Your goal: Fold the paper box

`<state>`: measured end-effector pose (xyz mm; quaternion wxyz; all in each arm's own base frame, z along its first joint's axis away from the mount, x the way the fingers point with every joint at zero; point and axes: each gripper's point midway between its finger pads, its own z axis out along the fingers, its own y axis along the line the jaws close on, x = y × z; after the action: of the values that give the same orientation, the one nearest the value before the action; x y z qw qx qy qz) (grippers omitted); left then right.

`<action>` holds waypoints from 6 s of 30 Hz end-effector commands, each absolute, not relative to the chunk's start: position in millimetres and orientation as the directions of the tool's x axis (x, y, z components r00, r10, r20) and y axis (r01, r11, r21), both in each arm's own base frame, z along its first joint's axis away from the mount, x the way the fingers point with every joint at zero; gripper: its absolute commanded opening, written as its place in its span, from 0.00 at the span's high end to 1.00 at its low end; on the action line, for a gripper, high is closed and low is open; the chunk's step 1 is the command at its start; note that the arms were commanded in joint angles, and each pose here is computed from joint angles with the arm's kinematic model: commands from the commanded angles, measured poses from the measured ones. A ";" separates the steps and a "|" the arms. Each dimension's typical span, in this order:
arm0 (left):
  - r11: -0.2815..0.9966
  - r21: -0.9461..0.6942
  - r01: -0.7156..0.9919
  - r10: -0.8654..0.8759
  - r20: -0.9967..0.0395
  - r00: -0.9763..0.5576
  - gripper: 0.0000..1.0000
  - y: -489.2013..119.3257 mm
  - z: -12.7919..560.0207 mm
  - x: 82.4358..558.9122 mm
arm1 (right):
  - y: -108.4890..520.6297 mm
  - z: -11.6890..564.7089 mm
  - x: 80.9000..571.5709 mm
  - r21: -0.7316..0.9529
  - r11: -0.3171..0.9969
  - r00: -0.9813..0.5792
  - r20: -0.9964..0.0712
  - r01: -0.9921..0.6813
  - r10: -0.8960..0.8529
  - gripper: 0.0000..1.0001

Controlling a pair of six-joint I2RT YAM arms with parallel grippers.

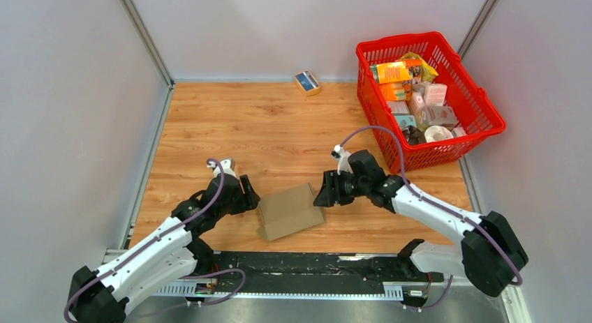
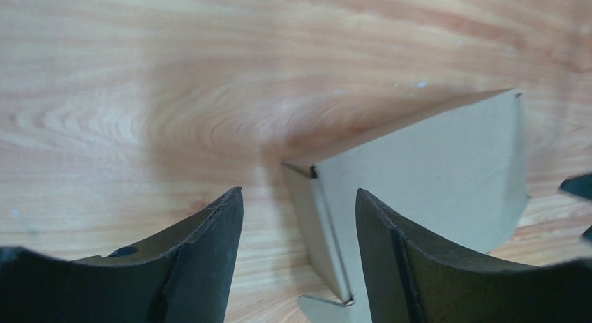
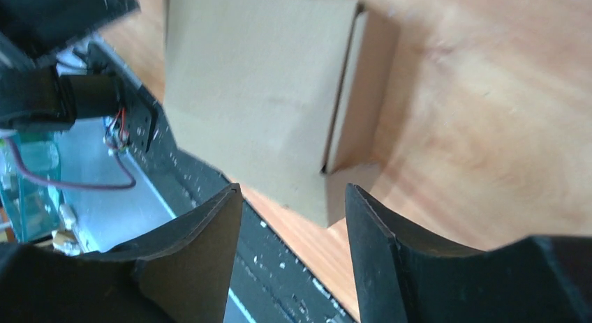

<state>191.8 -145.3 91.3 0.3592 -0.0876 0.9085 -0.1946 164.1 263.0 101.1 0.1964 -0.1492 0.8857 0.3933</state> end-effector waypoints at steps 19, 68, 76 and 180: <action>0.722 -0.692 -0.018 -0.471 -0.472 -0.746 0.25 -180.3 74.2 178.8 | 254.3 34.9 235.6 0.643 0.695 -0.926 -0.368 -0.323 -0.090 0.75; 0.400 -0.878 -0.263 -0.601 -0.034 -0.799 0.59 -197.2 129.1 170.4 | 306.8 184.7 172.0 -0.048 0.566 -0.228 -0.885 -0.823 -0.406 0.00; 0.280 -0.883 -0.377 -0.592 0.150 -0.792 0.63 -197.7 137.4 165.8 | 347.3 175.6 143.9 -0.338 0.375 0.103 -0.845 -0.863 -0.525 0.00; 0.768 -0.199 0.608 0.226 -0.805 -0.549 0.93 -227.8 167.3 213.7 | 294.4 90.0 164.8 0.067 0.576 -0.523 -0.514 -0.815 -0.680 0.02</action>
<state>211.8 -223.3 133.4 0.3770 0.2358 0.8681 -0.2205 156.1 285.4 75.2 0.1882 -0.4491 0.8630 0.1345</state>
